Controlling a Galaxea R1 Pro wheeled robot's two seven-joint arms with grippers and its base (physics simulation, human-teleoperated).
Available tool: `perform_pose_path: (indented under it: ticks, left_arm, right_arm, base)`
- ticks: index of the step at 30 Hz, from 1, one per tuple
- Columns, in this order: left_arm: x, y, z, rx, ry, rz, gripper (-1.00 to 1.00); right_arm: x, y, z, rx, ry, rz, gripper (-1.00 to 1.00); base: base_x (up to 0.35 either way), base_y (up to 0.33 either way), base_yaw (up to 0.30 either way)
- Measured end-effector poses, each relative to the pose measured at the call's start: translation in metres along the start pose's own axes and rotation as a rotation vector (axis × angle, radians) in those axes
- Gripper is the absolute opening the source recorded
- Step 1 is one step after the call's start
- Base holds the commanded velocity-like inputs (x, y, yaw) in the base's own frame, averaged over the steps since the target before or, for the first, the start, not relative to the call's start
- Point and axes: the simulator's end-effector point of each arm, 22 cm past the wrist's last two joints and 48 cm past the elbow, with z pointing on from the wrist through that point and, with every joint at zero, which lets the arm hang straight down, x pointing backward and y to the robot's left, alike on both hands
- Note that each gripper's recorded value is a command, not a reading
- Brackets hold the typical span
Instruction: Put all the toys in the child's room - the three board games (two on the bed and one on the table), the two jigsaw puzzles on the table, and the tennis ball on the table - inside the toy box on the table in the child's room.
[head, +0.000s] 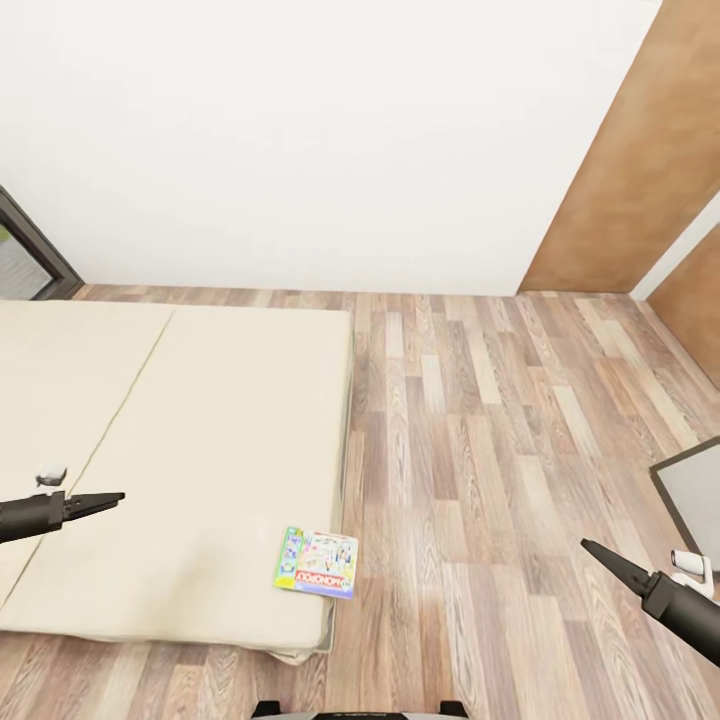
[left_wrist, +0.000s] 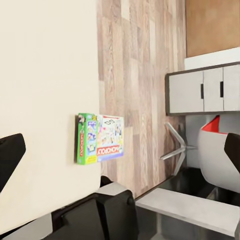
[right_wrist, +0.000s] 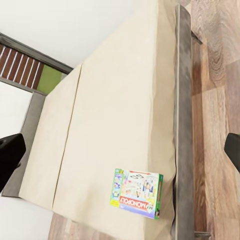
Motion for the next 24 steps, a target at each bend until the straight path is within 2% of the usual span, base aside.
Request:
perform_pose_path:
  ticks: [14,24]
  left_arm:
    - [-0.006,-0.010,-0.002,0.011,-0.012,0.017,1.00]
    - [-0.008,-0.020,0.004,0.032,-0.016,0.027,1.00]
  right_arm:
    - [-0.007,0.008,-0.003,-0.014,-0.018,-0.012,1.00]
    - [-0.012,0.013,-0.004,-0.023,-0.028,-0.022,1.00]
  base:
    - [0.000,0.000,0.000]
    - [0.000,0.000,0.000]
